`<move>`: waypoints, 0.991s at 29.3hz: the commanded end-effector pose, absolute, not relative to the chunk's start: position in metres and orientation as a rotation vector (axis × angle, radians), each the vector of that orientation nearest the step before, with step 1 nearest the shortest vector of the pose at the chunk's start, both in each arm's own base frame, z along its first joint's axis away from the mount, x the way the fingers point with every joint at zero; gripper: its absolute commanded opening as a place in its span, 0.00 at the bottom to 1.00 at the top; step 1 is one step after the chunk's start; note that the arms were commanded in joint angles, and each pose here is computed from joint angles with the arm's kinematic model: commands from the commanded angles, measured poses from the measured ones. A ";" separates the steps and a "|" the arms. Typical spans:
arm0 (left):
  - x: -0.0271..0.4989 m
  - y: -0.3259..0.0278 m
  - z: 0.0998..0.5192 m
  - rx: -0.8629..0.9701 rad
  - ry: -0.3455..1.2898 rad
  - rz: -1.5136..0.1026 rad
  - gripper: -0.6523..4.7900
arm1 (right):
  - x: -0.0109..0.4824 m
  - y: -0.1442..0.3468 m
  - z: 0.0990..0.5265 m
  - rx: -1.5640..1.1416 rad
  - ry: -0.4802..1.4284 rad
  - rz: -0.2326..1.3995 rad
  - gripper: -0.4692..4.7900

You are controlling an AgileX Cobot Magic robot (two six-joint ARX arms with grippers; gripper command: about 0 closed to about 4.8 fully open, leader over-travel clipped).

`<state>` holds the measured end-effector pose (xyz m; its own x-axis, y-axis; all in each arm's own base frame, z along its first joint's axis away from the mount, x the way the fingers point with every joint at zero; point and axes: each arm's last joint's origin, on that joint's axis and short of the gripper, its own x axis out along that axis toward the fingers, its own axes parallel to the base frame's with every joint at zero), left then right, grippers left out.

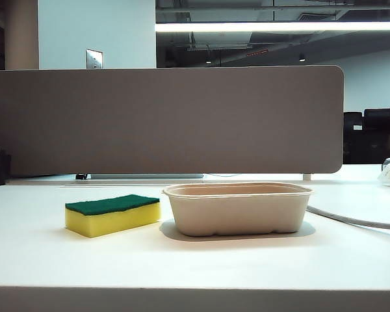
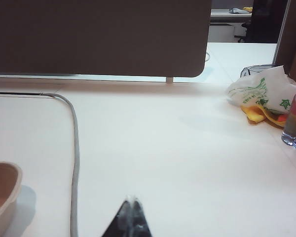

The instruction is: Take out the cleaning sponge from the paper lunch box and place it on the table.

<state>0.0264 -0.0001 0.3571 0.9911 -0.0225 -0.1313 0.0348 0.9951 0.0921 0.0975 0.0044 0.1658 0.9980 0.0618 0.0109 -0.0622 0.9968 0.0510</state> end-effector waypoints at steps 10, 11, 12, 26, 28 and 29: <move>0.060 0.006 0.310 0.066 -0.004 0.180 0.11 | 0.097 0.005 0.168 0.052 -0.026 0.067 0.08; 0.064 0.006 0.300 0.065 -0.013 0.175 0.11 | 0.097 0.005 0.168 0.052 -0.026 0.067 0.08; 0.068 0.006 0.291 0.062 -0.020 0.171 0.11 | 0.097 0.005 0.168 0.052 -0.026 0.067 0.08; 0.094 0.002 0.181 -0.126 -0.019 0.023 0.11 | 0.097 0.005 0.168 0.052 -0.025 0.068 0.08; 0.095 0.002 0.175 -0.125 -0.001 0.020 0.11 | 0.097 0.005 0.167 0.052 -0.023 0.067 0.08; 0.096 0.002 0.171 -0.123 0.008 0.021 0.11 | 0.097 0.005 0.167 0.052 -0.023 0.067 0.08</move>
